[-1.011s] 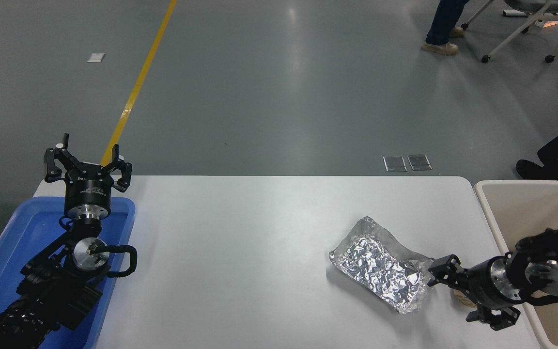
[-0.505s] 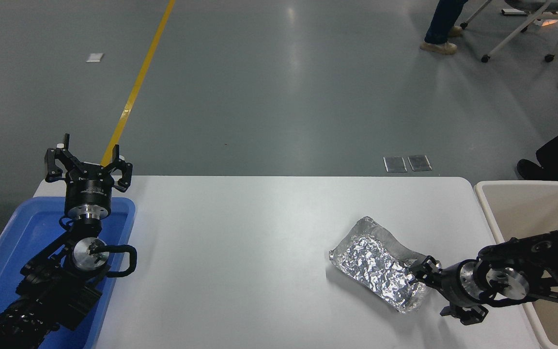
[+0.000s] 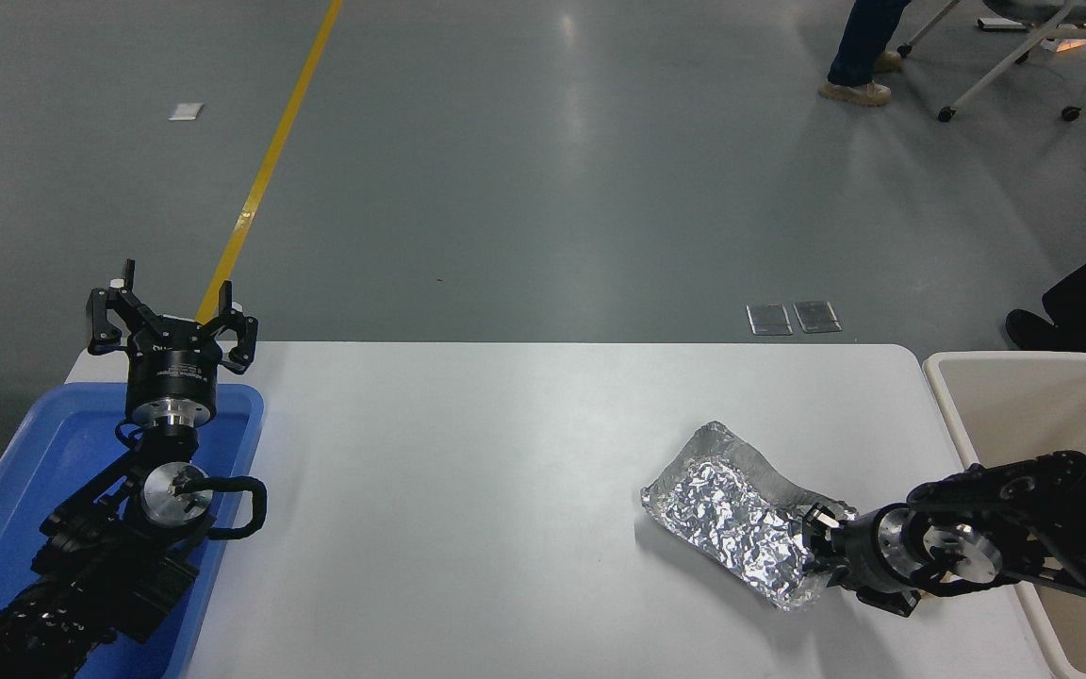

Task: Pick up foil plate and place in dustbin

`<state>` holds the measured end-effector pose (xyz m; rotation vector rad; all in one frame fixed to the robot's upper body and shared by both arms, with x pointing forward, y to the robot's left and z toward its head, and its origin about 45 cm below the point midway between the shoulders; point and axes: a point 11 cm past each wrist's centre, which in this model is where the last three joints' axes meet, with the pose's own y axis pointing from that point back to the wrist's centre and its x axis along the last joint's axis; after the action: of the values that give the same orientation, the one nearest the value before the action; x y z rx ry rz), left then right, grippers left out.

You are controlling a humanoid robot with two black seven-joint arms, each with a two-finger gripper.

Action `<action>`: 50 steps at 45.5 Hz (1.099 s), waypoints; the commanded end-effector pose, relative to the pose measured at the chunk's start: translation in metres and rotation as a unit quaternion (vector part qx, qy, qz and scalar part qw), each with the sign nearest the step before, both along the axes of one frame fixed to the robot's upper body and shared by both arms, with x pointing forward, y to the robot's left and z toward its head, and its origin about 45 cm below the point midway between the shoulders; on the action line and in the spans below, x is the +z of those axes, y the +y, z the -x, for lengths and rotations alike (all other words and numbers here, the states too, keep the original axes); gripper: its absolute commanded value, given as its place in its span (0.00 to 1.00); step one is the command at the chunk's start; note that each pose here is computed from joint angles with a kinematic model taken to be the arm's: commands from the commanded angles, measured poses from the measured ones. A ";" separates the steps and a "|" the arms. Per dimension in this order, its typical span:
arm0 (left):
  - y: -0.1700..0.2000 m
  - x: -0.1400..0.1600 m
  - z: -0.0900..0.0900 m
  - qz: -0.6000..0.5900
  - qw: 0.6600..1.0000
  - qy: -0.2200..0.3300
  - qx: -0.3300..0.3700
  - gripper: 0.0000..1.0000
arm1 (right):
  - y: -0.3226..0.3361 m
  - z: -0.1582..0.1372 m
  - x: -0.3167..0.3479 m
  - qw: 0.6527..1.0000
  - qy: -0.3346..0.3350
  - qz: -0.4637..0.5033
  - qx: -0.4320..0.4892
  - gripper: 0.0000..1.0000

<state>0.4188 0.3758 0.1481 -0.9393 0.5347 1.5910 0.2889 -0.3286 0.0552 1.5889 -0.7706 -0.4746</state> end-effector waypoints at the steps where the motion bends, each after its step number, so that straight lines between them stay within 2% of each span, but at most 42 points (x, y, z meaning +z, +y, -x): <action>1: 0.000 0.000 0.000 0.000 1.000 0.000 0.000 0.99 | -0.004 -0.003 0.004 1.000 -0.006 0.003 0.002 0.00; 11: 0.000 0.000 0.000 0.000 1.000 0.000 0.000 0.99 | -0.013 -0.005 0.033 1.000 -0.010 -0.010 0.005 0.00; 31: 0.000 0.000 0.000 0.000 1.000 0.000 0.000 0.99 | -0.046 0.007 0.155 0.993 0.004 0.003 0.118 0.00; 50: 0.000 0.000 0.000 0.000 1.000 0.000 0.000 0.99 | -0.031 -0.018 0.282 0.969 -0.034 -0.011 0.246 0.00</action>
<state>0.4189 0.3757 0.1481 -0.9392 0.5348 1.5910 0.3036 -0.3683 0.2723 1.7053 -0.5051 -0.1972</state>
